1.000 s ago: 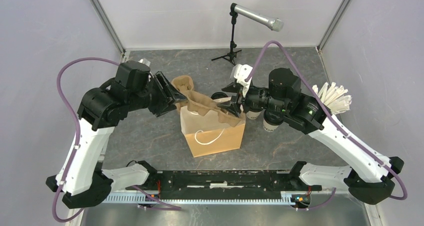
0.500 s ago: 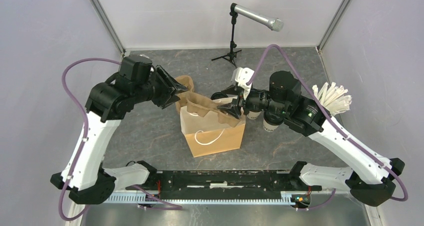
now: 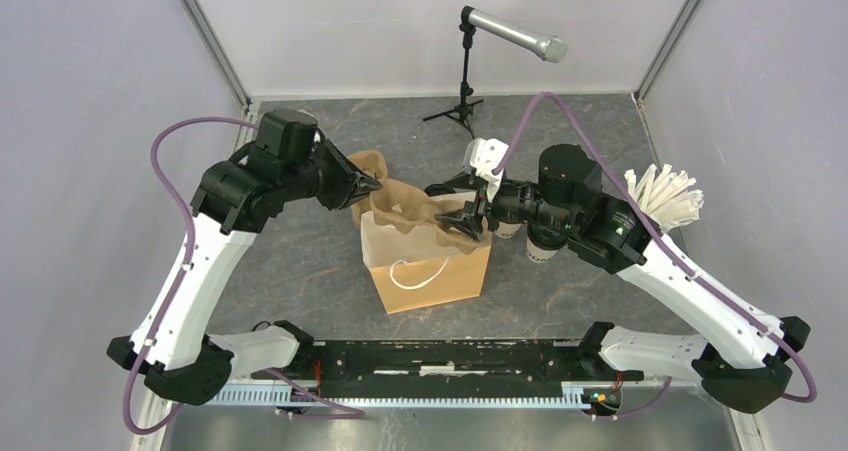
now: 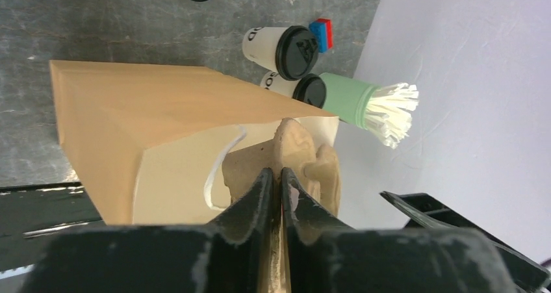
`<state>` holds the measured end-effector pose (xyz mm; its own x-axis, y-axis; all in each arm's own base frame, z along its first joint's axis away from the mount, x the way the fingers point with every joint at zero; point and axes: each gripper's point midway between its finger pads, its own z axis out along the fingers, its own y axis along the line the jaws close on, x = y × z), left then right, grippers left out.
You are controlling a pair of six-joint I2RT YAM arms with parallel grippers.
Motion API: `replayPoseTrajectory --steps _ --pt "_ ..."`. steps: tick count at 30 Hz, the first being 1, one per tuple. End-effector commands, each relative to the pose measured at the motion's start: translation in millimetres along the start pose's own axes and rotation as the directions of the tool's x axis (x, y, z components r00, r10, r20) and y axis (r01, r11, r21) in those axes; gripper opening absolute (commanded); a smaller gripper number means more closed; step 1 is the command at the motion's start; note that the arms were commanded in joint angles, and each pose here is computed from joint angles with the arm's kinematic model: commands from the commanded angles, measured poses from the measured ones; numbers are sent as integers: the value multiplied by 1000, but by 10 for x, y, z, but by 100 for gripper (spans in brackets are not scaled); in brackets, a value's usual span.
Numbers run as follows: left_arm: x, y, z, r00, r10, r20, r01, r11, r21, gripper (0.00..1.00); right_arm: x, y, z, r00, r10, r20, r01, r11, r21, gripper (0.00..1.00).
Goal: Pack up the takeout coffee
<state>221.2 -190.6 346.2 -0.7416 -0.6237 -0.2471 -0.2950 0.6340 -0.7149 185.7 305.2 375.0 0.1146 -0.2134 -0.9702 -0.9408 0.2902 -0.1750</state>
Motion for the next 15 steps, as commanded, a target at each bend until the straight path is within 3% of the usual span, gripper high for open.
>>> replayPoseTrajectory --steps 1,5,11,15 --pt "-47 -293 -155 999 21 25 -24 988 151 11 -83 -6 12 999 -18 34 18 1000 -1 67" --pt "-50 -473 -250 995 82 51 -92 959 267 3 -147 -40 43 999 -4 44 4 1000 1 69" --pt "35 -683 -321 973 219 66 -227 884 410 2 -250 -39 107 999 13 44 -11 999 -31 64" --pt "61 -698 -334 930 354 95 -360 833 420 2 -684 -92 -42 993 34 109 -33 999 -14 63"
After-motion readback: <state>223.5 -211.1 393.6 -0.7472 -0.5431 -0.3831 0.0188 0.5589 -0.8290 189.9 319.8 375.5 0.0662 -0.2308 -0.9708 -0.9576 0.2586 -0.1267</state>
